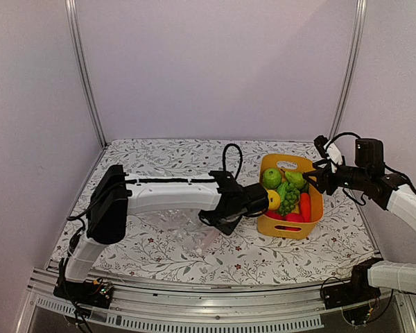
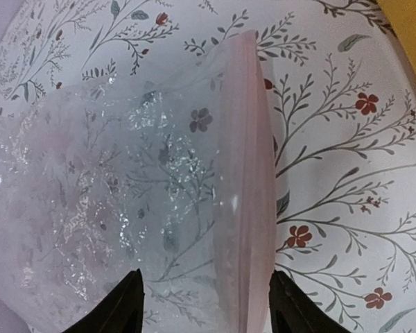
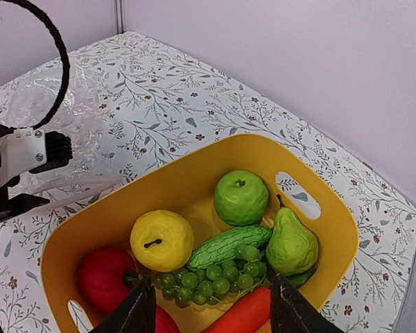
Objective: Place the food in the zip-top bag and seal the zipper
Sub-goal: Pick up the zipper food storage bag at the center of the board.
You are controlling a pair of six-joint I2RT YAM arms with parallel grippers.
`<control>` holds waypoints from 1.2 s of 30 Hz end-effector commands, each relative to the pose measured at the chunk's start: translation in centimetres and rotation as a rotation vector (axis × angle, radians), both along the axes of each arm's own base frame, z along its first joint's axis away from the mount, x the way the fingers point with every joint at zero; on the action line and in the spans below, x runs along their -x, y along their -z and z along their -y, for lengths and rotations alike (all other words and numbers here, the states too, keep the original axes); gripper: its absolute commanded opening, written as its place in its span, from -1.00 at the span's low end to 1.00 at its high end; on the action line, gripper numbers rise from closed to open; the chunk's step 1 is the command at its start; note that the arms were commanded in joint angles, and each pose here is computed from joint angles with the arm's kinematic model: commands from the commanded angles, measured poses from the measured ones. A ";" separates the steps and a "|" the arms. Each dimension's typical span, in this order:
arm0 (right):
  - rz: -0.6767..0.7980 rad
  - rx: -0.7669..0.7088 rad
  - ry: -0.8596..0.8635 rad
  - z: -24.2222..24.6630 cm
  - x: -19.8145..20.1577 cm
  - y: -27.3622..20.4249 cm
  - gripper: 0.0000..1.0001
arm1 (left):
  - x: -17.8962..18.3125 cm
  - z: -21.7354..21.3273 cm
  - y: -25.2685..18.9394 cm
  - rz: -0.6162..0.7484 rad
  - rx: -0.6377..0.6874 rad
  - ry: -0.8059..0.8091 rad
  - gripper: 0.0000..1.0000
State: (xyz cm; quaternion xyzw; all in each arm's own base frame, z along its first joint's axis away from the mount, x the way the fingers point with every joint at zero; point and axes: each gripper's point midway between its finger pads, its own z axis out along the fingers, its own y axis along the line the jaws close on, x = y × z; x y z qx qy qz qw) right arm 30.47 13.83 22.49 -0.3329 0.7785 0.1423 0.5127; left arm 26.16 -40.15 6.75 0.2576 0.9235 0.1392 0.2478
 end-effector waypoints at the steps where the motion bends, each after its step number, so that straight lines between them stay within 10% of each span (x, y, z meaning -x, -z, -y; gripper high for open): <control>1: -0.013 -0.009 -0.008 -0.1 0.1 0.5 0.10 | 0.2 -0.6 0.9 0.005 -0.070 -0.001 0.22; 6: -0.014 -0.005 -0.007 -0.1 0.1 0.6 0.10 | -0.1 -1.7 1.5 0.021 -0.150 -0.019 0.09; 17: -0.038 0.006 -0.001 -0.1 -0.5 1.2 0.10 | -1.5 -3.7 -2.2 0.104 -0.144 -0.059 -1.00; 26: -0.158 0.054 -0.088 -1.4 -1.9 2.7 0.54 | -2.7 -6.3 -9.2 0.193 -0.005 -0.081 -1.00; 36: -0.371 0.140 -0.231 -5.1 -3.0 5.9 0.59 | -3.8 -4.8 -14.0 0.271 0.197 -0.035 -1.00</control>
